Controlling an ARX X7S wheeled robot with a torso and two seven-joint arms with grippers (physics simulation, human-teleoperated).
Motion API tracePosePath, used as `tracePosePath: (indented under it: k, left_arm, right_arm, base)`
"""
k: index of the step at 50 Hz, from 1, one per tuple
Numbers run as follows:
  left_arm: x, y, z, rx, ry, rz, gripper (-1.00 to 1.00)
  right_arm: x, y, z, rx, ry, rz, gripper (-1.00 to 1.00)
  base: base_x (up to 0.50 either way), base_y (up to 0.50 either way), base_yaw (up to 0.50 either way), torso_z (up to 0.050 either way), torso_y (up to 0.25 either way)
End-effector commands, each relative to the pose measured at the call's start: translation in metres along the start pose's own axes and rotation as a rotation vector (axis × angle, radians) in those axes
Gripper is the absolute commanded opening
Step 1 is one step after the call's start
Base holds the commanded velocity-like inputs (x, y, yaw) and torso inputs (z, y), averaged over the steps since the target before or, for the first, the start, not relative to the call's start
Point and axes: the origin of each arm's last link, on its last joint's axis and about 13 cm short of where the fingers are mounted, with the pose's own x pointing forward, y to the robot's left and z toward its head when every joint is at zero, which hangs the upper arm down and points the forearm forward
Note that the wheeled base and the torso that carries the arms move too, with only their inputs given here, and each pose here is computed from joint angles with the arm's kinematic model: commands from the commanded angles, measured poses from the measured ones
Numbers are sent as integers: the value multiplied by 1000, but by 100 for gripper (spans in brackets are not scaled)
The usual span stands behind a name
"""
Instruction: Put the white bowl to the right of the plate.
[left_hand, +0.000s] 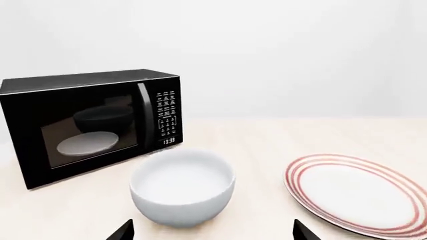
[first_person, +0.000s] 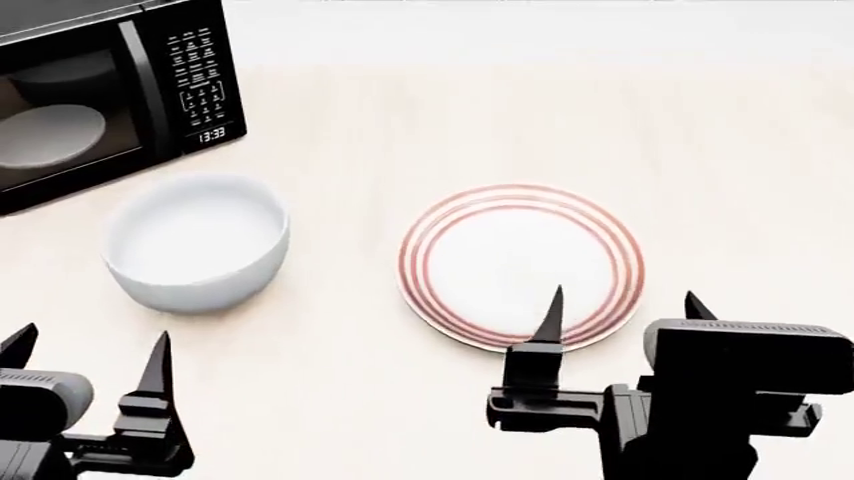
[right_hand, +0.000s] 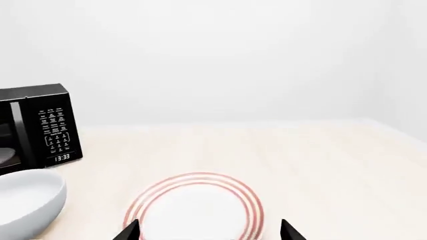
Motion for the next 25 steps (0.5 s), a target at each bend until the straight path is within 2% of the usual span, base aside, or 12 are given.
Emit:
tracePosePath:
  k: [1,16,25]
  left_arm:
    - [-3,1,21,11,-29,-9,100]
    - [-3,2,32,28,-58,-1,100]
    - [-3,2,31,27,-60,1,100]
  right_arm:
    - [0,-3,25,16,-39,13,100]
    - [4,-3,32,28,-37,15,100]
    - [5,-3,31,54,-24,30,100]
  base:
    - [438,355,0,0,0]
    - [434,352,0,0,0]
    - [480,-10,0,0,0]
